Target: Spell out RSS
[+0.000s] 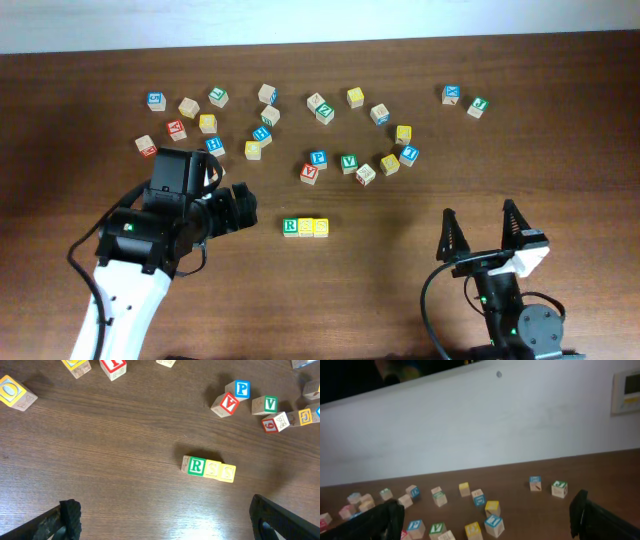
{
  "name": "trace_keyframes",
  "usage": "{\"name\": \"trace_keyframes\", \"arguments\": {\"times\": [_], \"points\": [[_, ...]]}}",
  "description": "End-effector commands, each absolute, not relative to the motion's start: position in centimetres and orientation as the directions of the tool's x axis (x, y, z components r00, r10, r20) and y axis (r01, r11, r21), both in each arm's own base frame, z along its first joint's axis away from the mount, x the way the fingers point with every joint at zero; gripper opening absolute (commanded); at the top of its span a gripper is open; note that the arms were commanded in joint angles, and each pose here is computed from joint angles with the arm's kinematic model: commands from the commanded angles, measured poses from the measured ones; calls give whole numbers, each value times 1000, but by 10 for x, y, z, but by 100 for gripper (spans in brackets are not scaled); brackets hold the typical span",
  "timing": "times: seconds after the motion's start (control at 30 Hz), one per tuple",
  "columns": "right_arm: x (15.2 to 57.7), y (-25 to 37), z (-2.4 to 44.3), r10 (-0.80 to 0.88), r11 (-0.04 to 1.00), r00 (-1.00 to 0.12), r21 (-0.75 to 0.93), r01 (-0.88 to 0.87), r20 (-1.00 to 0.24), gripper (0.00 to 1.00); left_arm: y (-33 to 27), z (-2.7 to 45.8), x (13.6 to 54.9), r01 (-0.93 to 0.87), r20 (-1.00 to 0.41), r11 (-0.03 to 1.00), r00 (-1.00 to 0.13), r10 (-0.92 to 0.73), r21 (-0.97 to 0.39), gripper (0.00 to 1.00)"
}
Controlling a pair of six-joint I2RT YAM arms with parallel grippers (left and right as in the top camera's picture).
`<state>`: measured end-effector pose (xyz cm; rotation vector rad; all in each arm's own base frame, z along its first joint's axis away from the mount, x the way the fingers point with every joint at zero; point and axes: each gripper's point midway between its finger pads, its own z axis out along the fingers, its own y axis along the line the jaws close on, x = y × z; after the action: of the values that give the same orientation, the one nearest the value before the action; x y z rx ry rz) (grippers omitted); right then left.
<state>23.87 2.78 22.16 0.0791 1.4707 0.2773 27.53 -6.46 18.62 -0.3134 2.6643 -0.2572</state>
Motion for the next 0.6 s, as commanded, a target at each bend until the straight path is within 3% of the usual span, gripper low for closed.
{"name": "trace_keyframes", "arguments": {"times": [0.0, 0.2, 0.43, 0.57], "points": [[243, 19, 209, 221, 972, 97, 212, -98, -970, 98, -63, 192, 278, -180, -424, 956, -866, -266, -232, 99], [246, 13, 194, 162, 986, 68, 158, -59, -984, 98, -63, 192, 278, -180, -424, 956, -866, -266, -232, 99], [246, 13, 155, 52, 997, -83, 56, -45, -995, 98, -63, 192, 278, -180, -424, 956, -866, -266, -232, 99], [246, 13, 155, -52, 997, -78, -48, -53, -996, 98, -63, 192, 278, -180, -424, 956, -866, -266, -232, 99]]}}
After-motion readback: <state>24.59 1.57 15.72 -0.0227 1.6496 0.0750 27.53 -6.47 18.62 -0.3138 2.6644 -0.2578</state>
